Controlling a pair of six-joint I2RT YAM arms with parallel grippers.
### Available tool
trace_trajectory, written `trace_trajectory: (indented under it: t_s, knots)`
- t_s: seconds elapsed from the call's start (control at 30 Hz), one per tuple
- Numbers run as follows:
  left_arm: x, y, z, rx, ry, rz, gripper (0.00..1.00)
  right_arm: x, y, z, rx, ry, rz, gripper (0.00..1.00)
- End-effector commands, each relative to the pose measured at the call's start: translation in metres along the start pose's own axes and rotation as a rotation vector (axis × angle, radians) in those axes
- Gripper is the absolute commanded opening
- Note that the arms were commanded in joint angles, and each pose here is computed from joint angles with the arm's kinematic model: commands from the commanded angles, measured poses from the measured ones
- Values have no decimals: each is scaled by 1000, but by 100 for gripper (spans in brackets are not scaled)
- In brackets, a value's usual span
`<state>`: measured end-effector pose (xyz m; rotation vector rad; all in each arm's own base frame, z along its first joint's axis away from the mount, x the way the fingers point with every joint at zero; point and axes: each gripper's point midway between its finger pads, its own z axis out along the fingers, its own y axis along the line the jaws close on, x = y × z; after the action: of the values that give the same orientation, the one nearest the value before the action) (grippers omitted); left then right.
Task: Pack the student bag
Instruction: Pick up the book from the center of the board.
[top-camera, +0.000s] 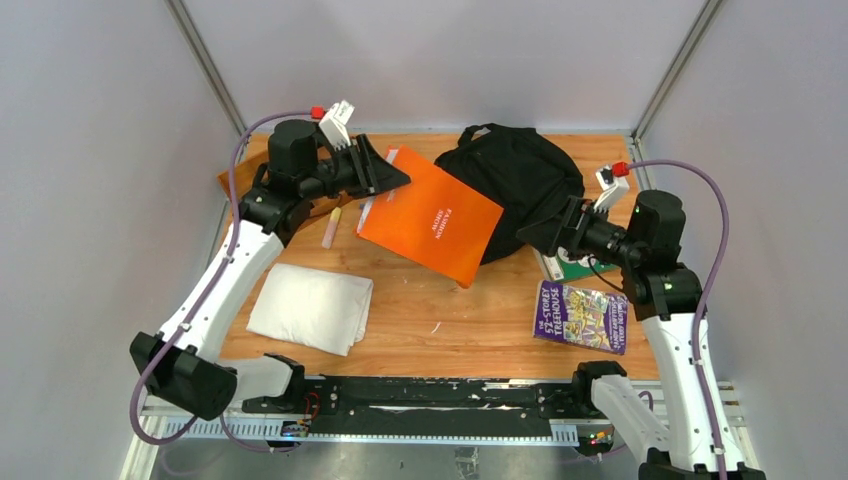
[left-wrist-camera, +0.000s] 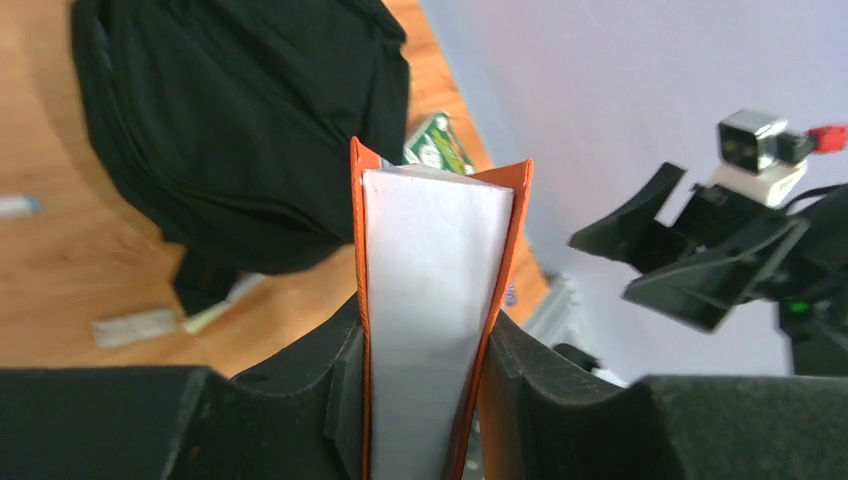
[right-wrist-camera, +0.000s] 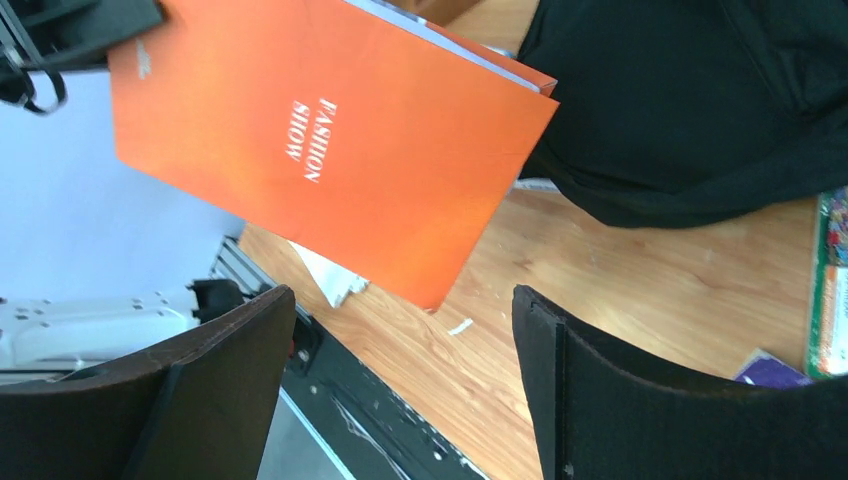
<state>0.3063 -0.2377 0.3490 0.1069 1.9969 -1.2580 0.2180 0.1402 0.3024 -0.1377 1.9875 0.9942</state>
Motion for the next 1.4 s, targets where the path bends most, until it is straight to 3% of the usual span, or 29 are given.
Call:
trace_trajectory:
  t_s: [0.0,0.17,0.27,0.43,0.57,0.73,0.83,0.93,1.0,1.17,1.37]
  knots:
    - [-30,-37,-17,-22,-153,338,12,-21,12,2,-54,-92,91,83]
    - [-1,-58,-25,121,-181,630,13,-2,-25,9,117,-41,227,79]
    - [34,-53,-25,132,-104,829,13,2,-35,5,193,-30,295,78]
    - [64,-64,-20,260,-47,985,12,5,-50,-5,311,-40,317,82]
    - [82,-72,-7,308,-53,1102,11,30,-49,6,279,95,480,83]
    - [127,-74,14,325,16,1306,3,65,-44,12,242,229,704,83]
    - [149,-84,16,382,-23,1394,0,83,-37,15,187,292,818,84]
    - [163,-88,15,411,-87,1438,0,99,-40,11,164,331,906,86]
    - [173,-87,18,405,-71,1444,0,112,-42,4,184,345,963,92]
    - [193,-80,26,402,-24,1477,0,136,-42,-3,205,408,1051,93]
    - [213,-74,19,413,5,1465,0,147,-50,-1,218,392,1142,95]
